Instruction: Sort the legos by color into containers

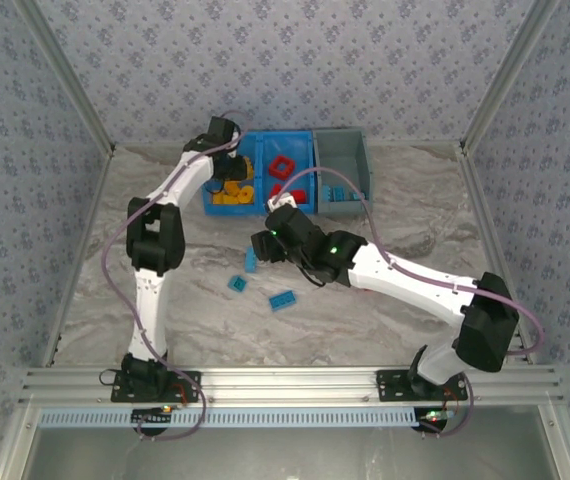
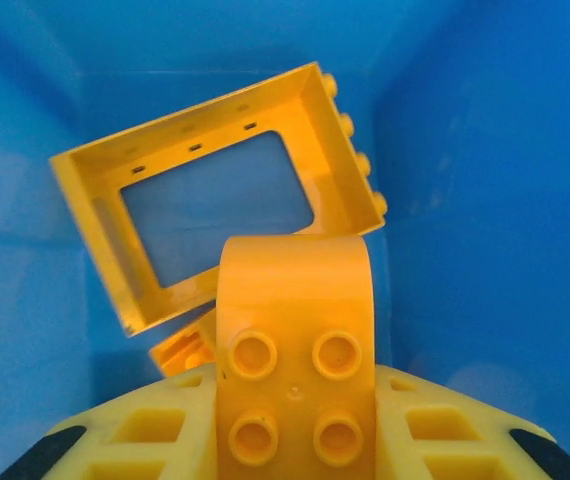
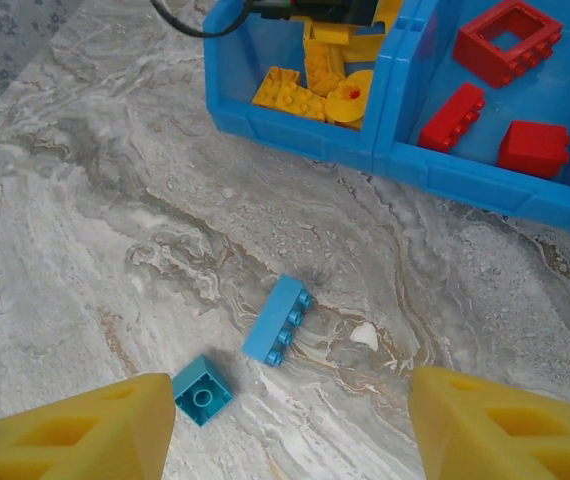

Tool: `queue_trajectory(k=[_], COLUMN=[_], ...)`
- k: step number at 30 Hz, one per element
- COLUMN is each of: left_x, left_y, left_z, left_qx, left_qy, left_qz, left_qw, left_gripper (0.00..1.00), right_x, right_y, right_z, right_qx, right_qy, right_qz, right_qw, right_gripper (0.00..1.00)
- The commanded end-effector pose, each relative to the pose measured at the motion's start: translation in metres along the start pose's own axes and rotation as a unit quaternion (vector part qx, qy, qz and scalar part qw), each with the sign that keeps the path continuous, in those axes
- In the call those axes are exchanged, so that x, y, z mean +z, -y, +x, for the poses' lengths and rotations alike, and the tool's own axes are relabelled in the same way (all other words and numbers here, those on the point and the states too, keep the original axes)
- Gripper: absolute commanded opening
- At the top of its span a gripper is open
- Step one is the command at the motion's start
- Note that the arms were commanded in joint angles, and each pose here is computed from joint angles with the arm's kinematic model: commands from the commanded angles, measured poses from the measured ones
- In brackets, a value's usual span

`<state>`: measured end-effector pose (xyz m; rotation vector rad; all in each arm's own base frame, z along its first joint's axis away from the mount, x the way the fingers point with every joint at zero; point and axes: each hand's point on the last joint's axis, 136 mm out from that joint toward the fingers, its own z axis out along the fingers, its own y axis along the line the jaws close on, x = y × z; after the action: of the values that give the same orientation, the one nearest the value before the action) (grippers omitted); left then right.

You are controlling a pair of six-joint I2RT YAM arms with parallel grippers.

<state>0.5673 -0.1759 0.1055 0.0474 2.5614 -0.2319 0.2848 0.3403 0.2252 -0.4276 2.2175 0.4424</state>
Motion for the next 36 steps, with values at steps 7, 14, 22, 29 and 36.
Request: queue_trajectory(k=[7,14,22,29,36], left_x=[0.005,-0.009,-0.076,-0.177,-0.256], left_y=[0.019,0.018,0.018,0.018,0.014], left_z=[0.007,0.011,-0.013,0.0,0.08], left_qx=[0.016,0.035,0.039,0.009,-0.004], left_qy=[-0.023,-0.017,0.054,0.14,0.179], left_qz=[0.029,0.023,0.014,0.01,0.044], left_qw=[0.999,0.999,0.998,0.99,0.983], left_gripper=[0.32,0.57,0.59,0.59,0.64], right_x=[0.008,0.009,0.014,0.056,0.103], right_y=[0.002,0.002,0.005,0.012,-0.007], right_z=[-0.011,-0.01,0.001,0.044,0.079], right_qx=[0.023,0.027,0.024,0.031,0.087], right_qy=[0.005,0.001,-0.016,-0.111,-0.193], right_qz=[0.007,0.005,0.014,0.06,0.081], right_qw=[1.0,1.0,0.999,0.992,0.974], right_gripper=[0.66,0.66,0.66,0.66,0.7])
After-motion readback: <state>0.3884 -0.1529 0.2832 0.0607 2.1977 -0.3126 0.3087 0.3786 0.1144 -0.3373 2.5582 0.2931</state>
